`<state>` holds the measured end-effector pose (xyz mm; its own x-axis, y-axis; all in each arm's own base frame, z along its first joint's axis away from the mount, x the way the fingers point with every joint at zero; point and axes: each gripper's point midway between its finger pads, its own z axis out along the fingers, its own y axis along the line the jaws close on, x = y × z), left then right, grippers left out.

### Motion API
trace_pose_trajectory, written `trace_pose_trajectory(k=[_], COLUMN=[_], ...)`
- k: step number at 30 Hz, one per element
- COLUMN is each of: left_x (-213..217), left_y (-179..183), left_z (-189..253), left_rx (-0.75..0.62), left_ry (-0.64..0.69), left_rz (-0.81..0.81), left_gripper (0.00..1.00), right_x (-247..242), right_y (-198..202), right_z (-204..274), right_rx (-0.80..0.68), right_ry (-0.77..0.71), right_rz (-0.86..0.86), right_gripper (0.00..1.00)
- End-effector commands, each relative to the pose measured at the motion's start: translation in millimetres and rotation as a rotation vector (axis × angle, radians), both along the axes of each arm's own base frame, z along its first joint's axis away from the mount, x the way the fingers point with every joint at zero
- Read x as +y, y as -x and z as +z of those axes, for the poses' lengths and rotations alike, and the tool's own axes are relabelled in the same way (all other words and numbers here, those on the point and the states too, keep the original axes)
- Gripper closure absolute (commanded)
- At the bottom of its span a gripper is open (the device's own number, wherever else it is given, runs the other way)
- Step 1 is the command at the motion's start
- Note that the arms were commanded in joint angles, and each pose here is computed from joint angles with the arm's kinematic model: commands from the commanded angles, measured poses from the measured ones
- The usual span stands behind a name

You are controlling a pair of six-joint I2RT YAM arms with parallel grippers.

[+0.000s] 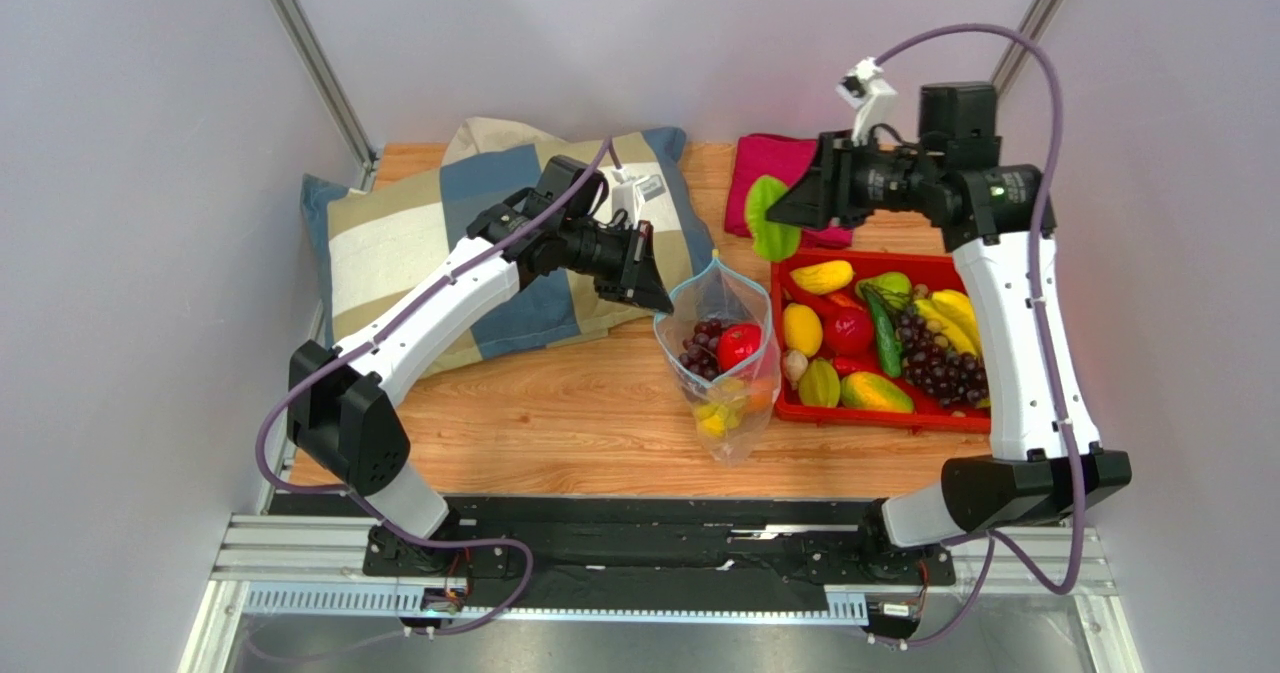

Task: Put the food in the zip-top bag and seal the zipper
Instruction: Place the fake fruit in the zipper food storage bag, then pick up the fake vegetable from the bin.

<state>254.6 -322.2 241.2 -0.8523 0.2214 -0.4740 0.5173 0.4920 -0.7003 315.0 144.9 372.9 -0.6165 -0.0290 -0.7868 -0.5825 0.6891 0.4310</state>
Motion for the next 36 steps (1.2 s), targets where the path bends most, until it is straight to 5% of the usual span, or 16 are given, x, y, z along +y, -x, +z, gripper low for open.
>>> trace_pose_trajectory(k=[1,11,14,15,16,21,26,30,36], left_x=[-5.0,-4.0,-4.4,-4.5,-4.9,-4.5,-3.9,-3.5,-5.1], left_y=[-5.7,-3.9,-4.0,-3.7,-3.2,-2.7,-3.0,-3.4,-4.6], left_z=[38.1,46.4,44.9,45.9,45.9,46.4,46.2,44.6,38.0], left_rx=[-0.076,-0.076,-0.072,-0.071,-0.071,-0.075,-0.084,-0.089,-0.074], left_ry=[0.068,0.085,0.085,0.088,0.088,0.089,0.086,0.082,0.08], left_rz=[0.005,0.026,0.026,0.026,0.025,0.023,0.021,0.02,0.013], left_gripper=[1.0,1.0,1.0,1.0,1.0,1.0,1.0,1.0,1.0], right_x=[62.7,79.5,82.9,83.5,82.7,65.7,7.4,-56.6,-81.5], right_y=[31.3,95.4,110.1,113.4,112.1,77.3,42.3,20.6,-17.2], right_z=[20.6,-72.9,-84.5,-88.0,-87.5,-45.6,-49.5,-102.3,-151.7], right_rx=[0.133,0.299,0.306,0.306,0.296,0.132,0.179,0.253,0.163], right_ry=[-0.198,0.051,0.089,0.102,0.107,0.136,0.119,0.268,0.42], right_rz=[0.069,0.088,0.141,0.151,0.15,0.089,0.014,-0.101,-0.115], right_gripper=[1.0,1.0,0.64,0.38,0.25,0.01,0.02,0.12,0.25])
